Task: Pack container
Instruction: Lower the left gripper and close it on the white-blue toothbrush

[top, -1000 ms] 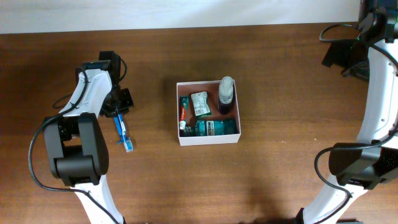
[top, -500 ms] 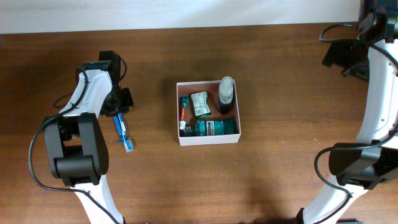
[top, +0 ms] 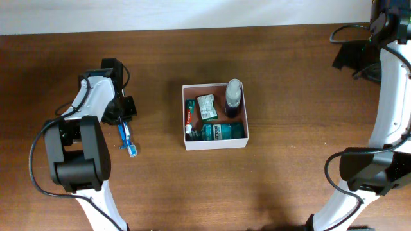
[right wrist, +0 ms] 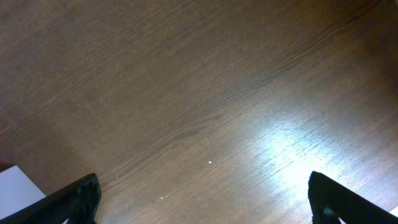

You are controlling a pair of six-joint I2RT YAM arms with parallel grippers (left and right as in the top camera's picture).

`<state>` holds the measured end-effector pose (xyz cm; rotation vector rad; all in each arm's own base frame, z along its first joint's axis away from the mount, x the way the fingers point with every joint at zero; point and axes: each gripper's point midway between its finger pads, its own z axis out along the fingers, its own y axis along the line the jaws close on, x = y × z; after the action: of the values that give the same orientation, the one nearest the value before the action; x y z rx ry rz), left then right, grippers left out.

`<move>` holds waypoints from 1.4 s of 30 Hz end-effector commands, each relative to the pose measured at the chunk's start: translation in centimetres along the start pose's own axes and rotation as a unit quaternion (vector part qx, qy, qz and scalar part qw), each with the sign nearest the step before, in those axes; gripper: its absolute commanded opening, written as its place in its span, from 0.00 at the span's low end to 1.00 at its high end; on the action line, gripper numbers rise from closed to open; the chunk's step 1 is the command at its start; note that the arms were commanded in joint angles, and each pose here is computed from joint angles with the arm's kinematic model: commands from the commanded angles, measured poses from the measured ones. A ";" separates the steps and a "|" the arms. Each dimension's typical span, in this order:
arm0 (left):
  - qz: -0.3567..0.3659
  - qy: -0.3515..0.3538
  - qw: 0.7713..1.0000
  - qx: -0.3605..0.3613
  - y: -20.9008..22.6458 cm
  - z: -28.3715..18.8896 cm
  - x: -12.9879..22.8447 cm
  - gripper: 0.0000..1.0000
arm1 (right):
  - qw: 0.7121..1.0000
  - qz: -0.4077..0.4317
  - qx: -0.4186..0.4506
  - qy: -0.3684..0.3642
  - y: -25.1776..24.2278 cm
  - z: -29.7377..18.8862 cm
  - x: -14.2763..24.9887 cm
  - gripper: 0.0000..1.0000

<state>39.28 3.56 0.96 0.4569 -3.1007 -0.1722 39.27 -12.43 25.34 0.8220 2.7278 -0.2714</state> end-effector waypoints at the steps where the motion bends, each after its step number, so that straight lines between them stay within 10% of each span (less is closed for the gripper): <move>1: 0.008 0.025 1.000 0.010 -0.1 1.5 1.1 0.20 | 1.000 0.007 0.001 -0.023 -0.6 -1.5 -0.4 0.98; 27: 0.008 0.019 1.000 0.023 -0.7 1.6 0.8 0.27 | 1.000 0.007 0.001 -0.023 -0.6 -1.5 -0.4 0.98; 42: 0.010 0.036 0.999 0.023 -0.6 2.7 2.1 0.00 | 1.000 0.007 0.001 -0.023 -0.6 -1.5 -0.4 0.98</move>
<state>38.71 2.58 -0.24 0.4300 -3.0963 -0.0899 39.27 -12.43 25.34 0.8225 2.7276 -0.2714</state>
